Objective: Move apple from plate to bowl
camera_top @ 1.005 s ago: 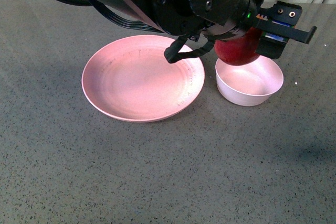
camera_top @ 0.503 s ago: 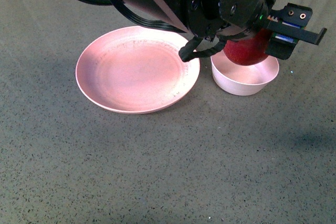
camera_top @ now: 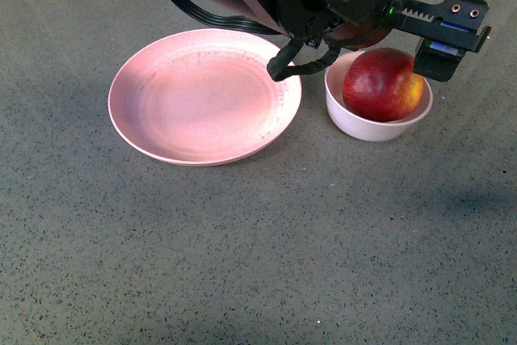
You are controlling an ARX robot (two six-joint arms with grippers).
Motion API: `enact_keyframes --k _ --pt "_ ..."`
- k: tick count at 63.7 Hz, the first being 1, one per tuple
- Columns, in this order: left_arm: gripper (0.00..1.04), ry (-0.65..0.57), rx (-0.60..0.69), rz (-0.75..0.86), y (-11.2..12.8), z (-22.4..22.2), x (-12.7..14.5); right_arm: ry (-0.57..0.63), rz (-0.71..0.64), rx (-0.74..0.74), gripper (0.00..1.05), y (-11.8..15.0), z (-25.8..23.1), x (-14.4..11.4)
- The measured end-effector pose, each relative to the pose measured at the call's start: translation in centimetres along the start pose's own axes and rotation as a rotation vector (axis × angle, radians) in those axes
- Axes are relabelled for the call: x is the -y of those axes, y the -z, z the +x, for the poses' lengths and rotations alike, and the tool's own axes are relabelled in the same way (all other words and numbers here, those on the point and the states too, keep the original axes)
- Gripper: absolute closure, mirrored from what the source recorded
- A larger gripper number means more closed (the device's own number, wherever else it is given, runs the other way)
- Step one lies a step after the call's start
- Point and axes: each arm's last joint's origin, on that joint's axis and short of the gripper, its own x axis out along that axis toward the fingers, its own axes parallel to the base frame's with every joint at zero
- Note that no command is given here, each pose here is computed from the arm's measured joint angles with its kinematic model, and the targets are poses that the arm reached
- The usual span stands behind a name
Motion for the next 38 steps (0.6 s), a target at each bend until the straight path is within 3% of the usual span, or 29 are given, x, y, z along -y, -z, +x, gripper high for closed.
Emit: enact_keyframes --k 17,27,38 --pt "0.09 -0.058 0.060 -0.030 0.0 -3.4 -2.1 0.000 0.000 0.000 0.09 0.0 0.0 0.0" --pt "0.09 -0.140 0.153 -0.088 -1.3 -8.4 -5.8 0.000 0.000 0.000 0.09 0.0 0.0 0.0" --pt "0.09 -0.228 0.221 -0.159 -0.8 -14.1 -9.7 0.000 0.000 0.000 0.09 0.0 0.0 0.0"
